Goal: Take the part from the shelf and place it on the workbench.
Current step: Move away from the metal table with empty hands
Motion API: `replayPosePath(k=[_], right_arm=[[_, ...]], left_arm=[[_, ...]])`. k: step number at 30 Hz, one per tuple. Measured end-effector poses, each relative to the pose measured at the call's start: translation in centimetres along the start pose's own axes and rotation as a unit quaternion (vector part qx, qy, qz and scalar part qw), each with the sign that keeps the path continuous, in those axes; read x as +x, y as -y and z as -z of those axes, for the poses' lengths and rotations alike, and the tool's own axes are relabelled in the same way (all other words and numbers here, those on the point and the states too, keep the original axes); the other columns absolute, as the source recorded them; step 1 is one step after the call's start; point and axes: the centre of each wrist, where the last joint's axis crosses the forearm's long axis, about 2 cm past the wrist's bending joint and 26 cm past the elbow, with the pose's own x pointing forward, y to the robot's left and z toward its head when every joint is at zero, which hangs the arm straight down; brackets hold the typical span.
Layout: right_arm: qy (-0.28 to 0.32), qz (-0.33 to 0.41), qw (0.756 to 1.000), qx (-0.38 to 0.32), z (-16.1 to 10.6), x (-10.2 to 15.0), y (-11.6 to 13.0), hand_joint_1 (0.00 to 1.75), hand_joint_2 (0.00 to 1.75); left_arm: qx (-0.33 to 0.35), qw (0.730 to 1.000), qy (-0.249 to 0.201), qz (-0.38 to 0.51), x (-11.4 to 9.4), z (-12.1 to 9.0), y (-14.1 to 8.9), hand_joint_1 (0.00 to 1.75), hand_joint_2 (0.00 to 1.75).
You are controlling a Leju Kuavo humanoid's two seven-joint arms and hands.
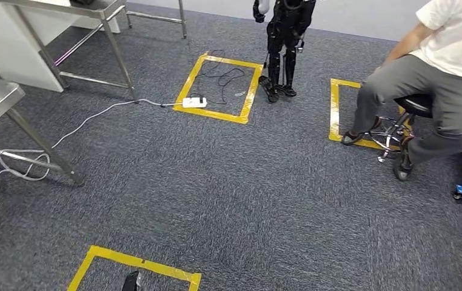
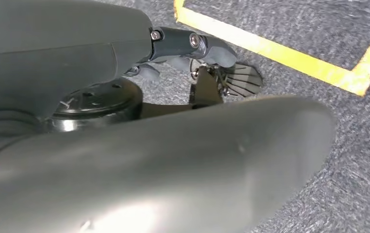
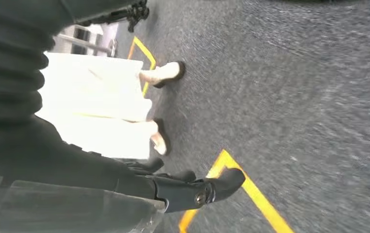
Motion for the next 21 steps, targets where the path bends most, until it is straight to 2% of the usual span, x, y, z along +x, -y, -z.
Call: replayPosePath(k=[12,21], right_arm=[[-0.001,-0.004,1.000,-0.004,0.1,0.0,0.3,0.00,1.75],[-0.005,-0.008,1.000,0.000,-0.1,0.1,-0.3,0.00,1.75]], left_arm=[[0.005,1.000,0.005,0.016,-0.1,0.2,-1.9,0.00,0.00],[0.013,1.000,0.001,0.021,-0.9,0.2,-2.3,0.00,0.00]])
